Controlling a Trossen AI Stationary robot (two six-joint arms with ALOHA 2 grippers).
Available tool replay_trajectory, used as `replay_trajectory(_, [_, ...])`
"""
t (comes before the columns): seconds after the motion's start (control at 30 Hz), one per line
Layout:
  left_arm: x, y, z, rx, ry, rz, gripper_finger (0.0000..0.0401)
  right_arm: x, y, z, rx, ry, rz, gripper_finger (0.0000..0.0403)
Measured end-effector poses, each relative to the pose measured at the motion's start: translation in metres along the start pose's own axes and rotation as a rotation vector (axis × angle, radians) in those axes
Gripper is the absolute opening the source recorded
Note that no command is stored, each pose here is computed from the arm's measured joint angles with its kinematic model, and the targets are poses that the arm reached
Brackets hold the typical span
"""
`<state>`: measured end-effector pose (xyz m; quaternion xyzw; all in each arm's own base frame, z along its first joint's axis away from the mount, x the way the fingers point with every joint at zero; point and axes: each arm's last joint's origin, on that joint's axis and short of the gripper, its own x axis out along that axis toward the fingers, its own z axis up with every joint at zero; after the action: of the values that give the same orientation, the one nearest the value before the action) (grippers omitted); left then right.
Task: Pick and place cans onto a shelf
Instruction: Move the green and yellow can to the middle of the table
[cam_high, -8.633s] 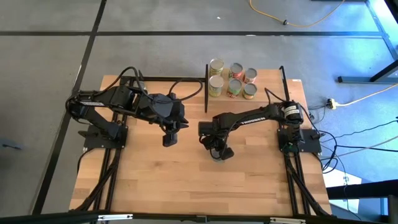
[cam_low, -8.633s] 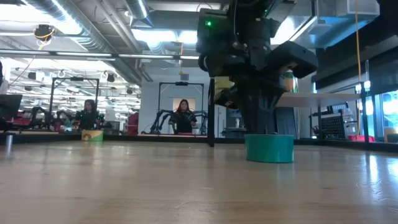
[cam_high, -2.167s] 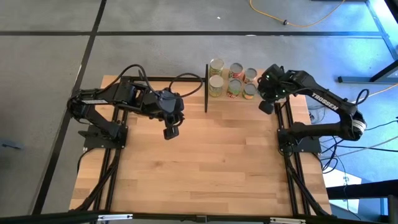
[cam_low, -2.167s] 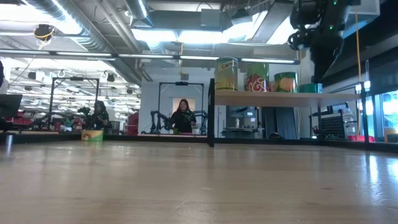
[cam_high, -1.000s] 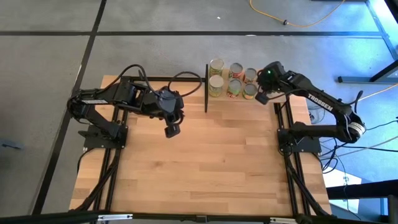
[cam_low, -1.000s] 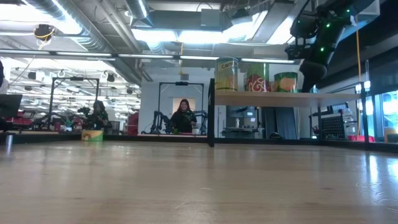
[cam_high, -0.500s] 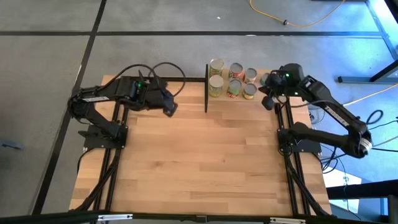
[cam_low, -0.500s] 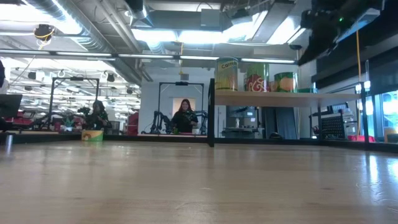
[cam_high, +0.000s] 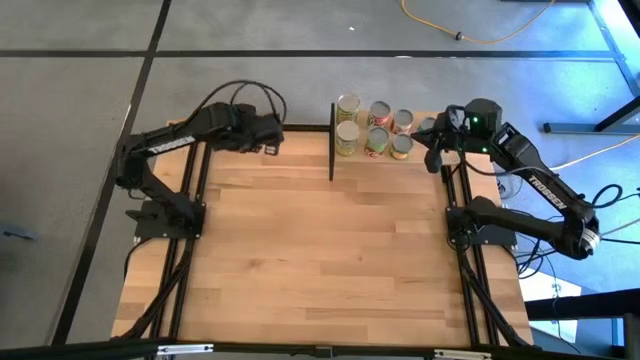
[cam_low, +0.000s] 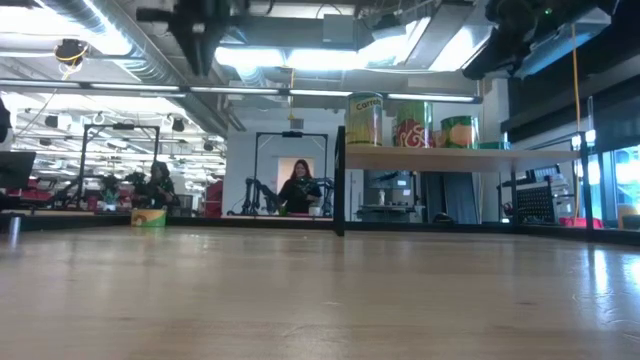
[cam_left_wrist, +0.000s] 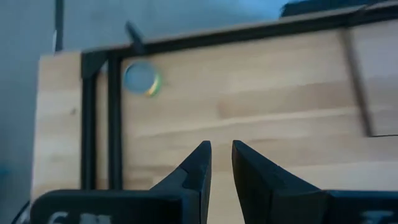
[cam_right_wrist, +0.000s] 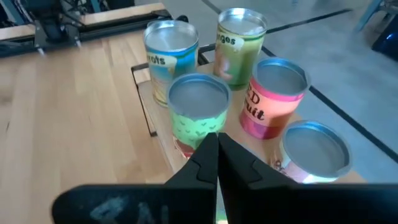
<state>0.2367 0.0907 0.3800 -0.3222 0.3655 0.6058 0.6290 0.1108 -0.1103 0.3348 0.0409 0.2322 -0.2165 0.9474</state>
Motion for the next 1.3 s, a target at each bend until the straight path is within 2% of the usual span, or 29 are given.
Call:
replay_trajectory(0.17, [0.037,0.014,0.01,-0.003,0.146,0.092,0.0057,0.0,0.0,0.0,0.035,-0.002,-0.001,0.0007])
replay_trajectory(0.33, [0.074,0.031,0.015,-0.008,0.225,0.2,0.0057,0.0,0.0,0.002,0.067,-0.02,-0.005,0.0007])
replay_trajectory(0.5, [0.112,0.039,0.018,-0.071,0.283,0.168,0.0057,0.0,-0.001,0.003,0.065,-0.032,-0.007,0.0007])
replay_trajectory(0.77, [0.166,0.059,0.032,-0.262,0.197,0.127,0.0057,0.0,-0.001,0.003,0.06,-0.031,-0.007,0.0007])
replay_trajectory(0.93, [0.194,0.073,0.038,-0.295,0.122,0.093,0.0057,0.0,-0.001,0.003,0.059,-0.031,-0.008,0.0007])
replay_trajectory(1.3, [0.225,0.099,0.028,-0.374,0.109,0.157,0.0057,0.0,-0.001,0.003,0.061,-0.032,-0.008,0.0007])
